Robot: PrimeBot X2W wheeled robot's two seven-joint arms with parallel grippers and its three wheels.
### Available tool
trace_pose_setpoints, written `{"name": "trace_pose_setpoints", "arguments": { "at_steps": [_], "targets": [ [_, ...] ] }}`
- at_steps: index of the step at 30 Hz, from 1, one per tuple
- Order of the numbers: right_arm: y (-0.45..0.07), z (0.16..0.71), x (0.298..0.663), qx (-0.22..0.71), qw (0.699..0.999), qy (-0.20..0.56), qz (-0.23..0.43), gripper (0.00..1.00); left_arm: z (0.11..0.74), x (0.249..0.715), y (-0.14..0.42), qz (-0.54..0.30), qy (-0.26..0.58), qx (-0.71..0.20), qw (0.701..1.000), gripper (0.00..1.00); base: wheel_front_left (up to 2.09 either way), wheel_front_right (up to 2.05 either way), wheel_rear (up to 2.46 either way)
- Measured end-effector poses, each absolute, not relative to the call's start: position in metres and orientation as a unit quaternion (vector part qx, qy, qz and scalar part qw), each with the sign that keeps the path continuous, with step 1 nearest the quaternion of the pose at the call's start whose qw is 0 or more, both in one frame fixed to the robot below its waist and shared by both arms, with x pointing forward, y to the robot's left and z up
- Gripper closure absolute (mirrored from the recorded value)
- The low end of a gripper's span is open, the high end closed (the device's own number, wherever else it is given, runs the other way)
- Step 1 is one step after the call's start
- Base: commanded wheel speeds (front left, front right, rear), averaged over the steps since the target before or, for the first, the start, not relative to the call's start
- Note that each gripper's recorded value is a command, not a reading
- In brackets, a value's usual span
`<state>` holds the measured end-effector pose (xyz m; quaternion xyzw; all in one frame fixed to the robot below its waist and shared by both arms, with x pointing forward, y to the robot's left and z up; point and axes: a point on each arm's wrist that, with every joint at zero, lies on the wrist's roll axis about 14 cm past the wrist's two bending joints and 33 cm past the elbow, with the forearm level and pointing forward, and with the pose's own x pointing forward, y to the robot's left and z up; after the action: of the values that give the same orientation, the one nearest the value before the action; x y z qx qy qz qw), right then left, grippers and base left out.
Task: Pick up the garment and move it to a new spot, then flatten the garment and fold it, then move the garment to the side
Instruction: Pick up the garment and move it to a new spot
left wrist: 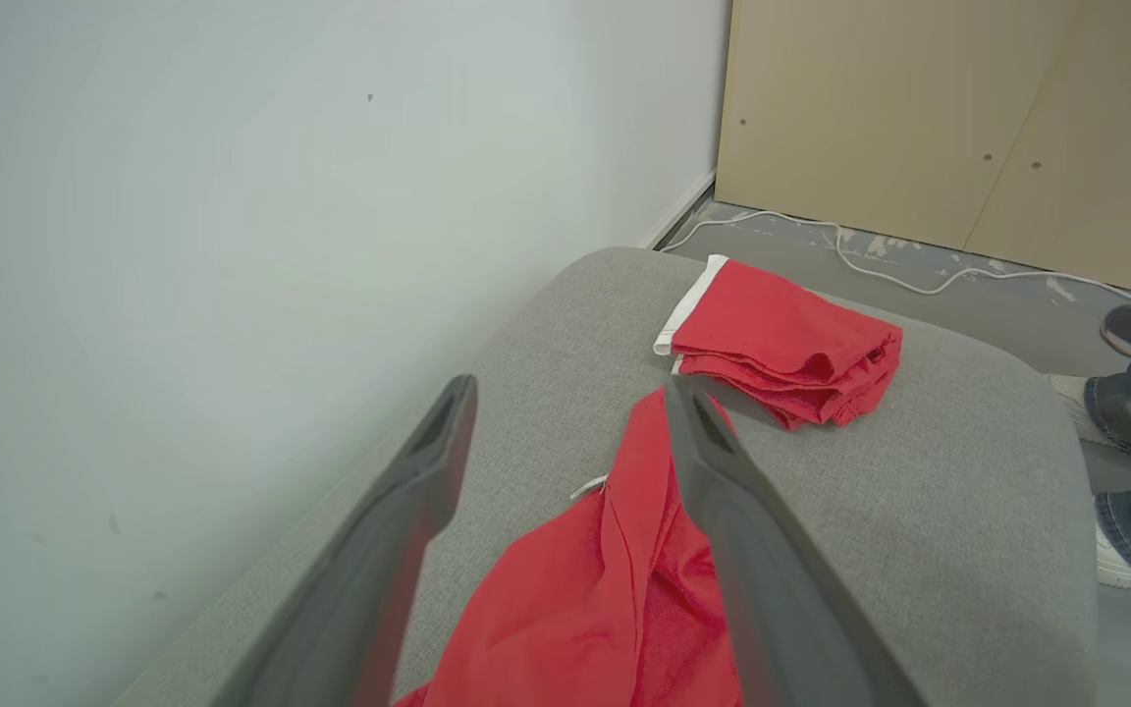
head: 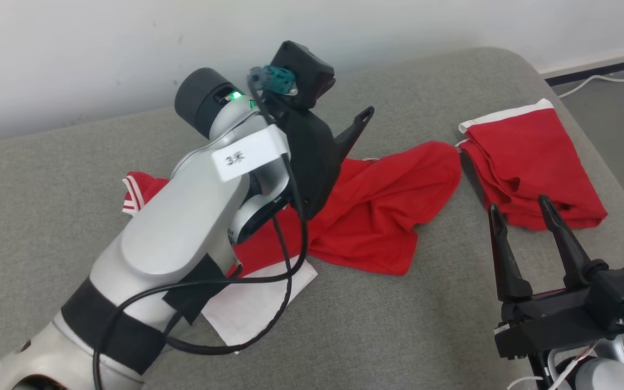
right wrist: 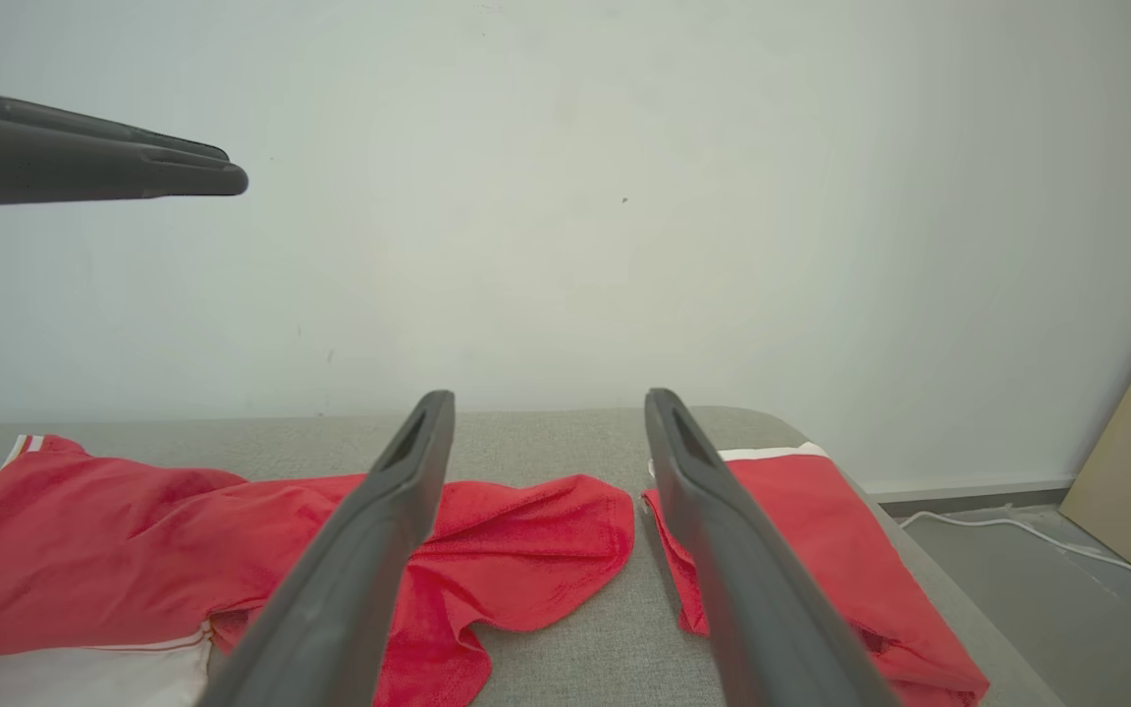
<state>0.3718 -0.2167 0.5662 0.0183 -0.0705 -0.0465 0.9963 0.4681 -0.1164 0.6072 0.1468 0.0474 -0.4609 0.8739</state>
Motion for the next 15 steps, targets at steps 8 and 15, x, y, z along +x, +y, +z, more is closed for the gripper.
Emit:
{"name": "trace_pose_setpoints", "arguments": {
  "at_steps": [8,15],
  "targets": [
    [-0.208,0.568,0.378,0.019,0.996,-0.077,-0.032,0.0,0.646,0.481,-0.061,-0.394,-0.052,0.083,0.914,0.0,0.0,0.0,0.0],
    [-0.198,0.566,0.381,0.023,0.997,-0.078,-0.016,0.0,0.617,0.467,0.031,-0.261,-0.076,0.055,0.961,0.0,0.0,0.0,0.0]
  ]
}}
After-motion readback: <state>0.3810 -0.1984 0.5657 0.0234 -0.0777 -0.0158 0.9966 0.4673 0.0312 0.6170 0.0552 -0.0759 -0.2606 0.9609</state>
